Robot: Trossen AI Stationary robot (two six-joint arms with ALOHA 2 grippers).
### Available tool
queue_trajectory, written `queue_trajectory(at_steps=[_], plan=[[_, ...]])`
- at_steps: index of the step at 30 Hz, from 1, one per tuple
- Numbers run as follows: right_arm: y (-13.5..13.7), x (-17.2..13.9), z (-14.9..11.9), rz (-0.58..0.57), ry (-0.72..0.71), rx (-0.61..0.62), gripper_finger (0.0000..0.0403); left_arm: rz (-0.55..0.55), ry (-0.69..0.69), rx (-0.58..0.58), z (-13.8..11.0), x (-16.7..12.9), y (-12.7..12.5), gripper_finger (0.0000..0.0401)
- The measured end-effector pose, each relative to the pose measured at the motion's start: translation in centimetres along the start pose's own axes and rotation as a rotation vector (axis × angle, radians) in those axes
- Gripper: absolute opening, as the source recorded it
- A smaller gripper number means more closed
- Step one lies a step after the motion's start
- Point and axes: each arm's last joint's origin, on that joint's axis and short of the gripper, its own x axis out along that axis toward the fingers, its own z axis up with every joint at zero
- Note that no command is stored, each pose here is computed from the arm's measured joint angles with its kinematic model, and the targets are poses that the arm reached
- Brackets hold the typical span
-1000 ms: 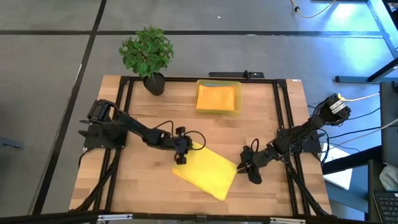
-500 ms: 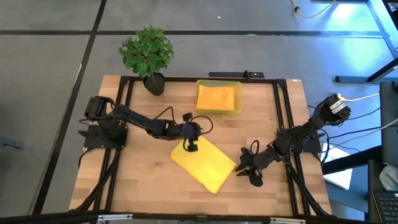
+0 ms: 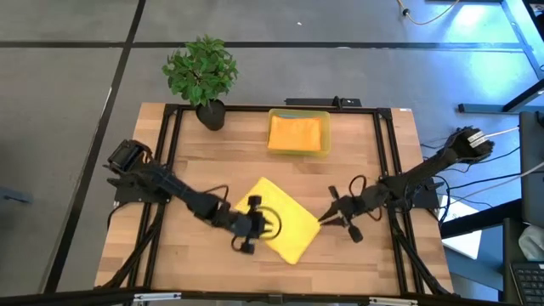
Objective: Fold microfiber towels
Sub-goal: Fold the yellow microfiber towel
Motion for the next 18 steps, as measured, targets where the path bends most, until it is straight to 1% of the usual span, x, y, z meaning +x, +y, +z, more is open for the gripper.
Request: queue_trajectory(at_steps=[2,4,5,7,9,11,13,16,18], plan=[[-0.7,-0.9,-0.4,-0.035,-0.016,0.011,0.0054,-0.015,0.034,-0.011,-0.8,-0.4,-1.4,0.0078],[-1.2,-1.4,-1.1,-0.098,0.013,0.060,0.0041,0.008,0.071,-0.021,-1.8,-0.9,-2.2,0.0078],[-1.2,-1.4,-1.4,-0.117,0.052,0.086,0.0035,0.020,0.083,-0.033,-2.4,-1.0,-2.5,0.0078],[-0.9,-1.0,-2.3,-0.140,0.172,0.127,0.0022,0.049,0.105,-0.059,-3.5,-1.2,-2.7,0.0078],[-0.4,-0.6,-3.1,-0.161,0.282,0.140,0.0010,0.068,0.124,-0.085,-4.5,-1.3,-2.6,0.0078],[0.0,0.0,-3.6,-0.183,0.344,0.146,0.0005,0.088,0.155,-0.111,-5.5,-1.2,-2.2,0.0078],[0.2,0.5,-3.9,-0.194,0.380,0.160,0.0006,0.125,0.218,-0.130,-6.7,-1.2,-1.4,0.0078],[0.4,1.3,-4.5,-0.203,0.433,0.177,0.0011,0.229,0.311,-0.147,-8.1,-1.2,0.1,0.0078],[0.4,1.9,-4.9,-0.218,0.463,0.188,0.0012,0.274,0.368,-0.137,-8.6,-1.1,1.1,0.0078]])
